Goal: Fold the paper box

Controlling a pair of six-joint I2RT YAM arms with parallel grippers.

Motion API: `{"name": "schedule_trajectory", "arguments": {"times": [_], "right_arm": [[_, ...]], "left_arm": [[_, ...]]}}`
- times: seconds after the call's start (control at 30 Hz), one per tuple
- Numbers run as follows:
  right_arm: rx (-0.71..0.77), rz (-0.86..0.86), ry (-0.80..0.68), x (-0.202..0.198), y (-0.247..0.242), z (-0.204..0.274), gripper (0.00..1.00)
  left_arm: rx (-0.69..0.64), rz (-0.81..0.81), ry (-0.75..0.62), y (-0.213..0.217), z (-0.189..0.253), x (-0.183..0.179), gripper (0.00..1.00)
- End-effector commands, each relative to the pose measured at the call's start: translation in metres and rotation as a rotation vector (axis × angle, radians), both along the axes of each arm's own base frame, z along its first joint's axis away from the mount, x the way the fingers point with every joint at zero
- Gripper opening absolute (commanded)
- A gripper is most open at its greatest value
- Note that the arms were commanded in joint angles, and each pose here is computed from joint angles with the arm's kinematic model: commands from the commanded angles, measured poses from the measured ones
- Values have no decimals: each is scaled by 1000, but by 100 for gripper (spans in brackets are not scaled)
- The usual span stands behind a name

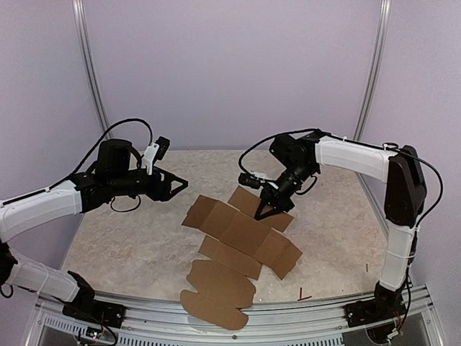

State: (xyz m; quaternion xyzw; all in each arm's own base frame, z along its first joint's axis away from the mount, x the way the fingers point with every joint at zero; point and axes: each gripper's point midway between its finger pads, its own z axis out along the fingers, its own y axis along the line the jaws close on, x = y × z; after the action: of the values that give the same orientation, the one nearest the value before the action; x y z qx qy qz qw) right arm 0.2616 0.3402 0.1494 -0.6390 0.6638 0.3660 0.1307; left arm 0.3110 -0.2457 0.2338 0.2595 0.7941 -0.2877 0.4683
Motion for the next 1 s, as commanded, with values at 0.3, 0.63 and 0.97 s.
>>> {"name": "schedule_trajectory", "arguments": {"times": [0.3, 0.63, 0.97], "right_arm": [[11, 32, -63, -14, 0, 21, 5], [31, 23, -46, -12, 5, 26, 5], [-9, -3, -40, -5, 6, 14, 4]], "left_arm": [[-37, -474, 157, -63, -27, -81, 66], [-33, -541, 196, -85, -40, -92, 66], [-17, -581, 206, -94, -38, -109, 70]]}}
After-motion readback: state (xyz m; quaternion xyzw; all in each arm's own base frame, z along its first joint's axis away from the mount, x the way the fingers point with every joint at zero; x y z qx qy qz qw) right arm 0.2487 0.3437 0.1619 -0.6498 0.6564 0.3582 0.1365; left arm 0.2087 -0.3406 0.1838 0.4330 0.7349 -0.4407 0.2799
